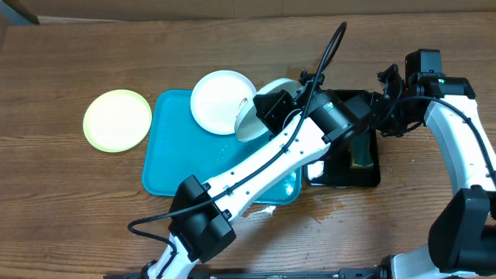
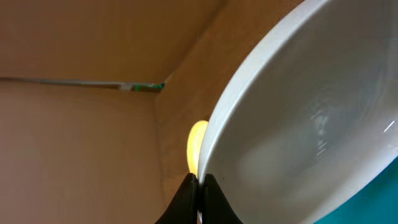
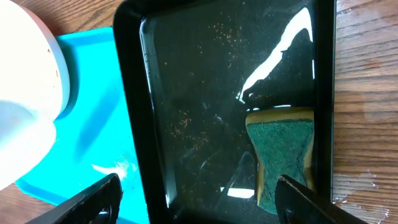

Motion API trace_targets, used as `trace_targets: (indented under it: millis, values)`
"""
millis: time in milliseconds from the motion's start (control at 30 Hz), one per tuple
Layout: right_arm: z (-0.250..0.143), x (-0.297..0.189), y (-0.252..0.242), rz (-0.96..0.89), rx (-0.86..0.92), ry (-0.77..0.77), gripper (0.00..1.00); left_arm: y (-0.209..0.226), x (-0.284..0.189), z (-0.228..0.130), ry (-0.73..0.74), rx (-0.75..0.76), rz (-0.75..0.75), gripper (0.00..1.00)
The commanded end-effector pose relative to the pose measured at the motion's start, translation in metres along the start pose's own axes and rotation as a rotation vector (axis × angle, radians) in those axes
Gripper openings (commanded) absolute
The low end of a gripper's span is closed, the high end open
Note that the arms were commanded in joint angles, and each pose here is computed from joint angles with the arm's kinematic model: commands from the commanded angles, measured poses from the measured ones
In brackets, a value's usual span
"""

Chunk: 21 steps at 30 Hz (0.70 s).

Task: Clean dirty plates on tray and stack at the side
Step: 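Carry the white plate left and lower it onto the yellow plate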

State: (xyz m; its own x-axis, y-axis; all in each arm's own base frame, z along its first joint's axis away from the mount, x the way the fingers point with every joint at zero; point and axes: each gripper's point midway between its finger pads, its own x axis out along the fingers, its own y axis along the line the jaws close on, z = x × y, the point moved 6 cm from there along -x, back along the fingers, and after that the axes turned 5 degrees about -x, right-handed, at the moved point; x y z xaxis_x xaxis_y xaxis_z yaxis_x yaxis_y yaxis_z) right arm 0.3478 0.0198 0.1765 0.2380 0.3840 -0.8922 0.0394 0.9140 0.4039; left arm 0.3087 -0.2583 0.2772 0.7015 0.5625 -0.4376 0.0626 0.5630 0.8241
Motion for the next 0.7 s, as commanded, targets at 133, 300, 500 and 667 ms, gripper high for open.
trace_targets:
  millis: [133,300,500,667]
  values:
    - [-0.001,-0.009,0.003,-0.004,-0.018,-0.027,0.8,0.018,-0.027,0.01,-0.144,-0.142,0.092,0.04]
    - [-0.002,-0.009,0.003,-0.004,-0.018,-0.026,0.8,0.018,-0.018,0.008,-0.102,-0.15,0.068,0.04]
    - [-0.001,-0.009,0.003,-0.004,-0.018,-0.026,0.8,0.026,0.002,0.001,0.008,-0.194,-0.012,0.04]
    - [-0.001,-0.009,0.003,-0.004,-0.018,-0.027,0.8,0.052,0.041,-0.013,0.196,-0.28,-0.178,0.04]
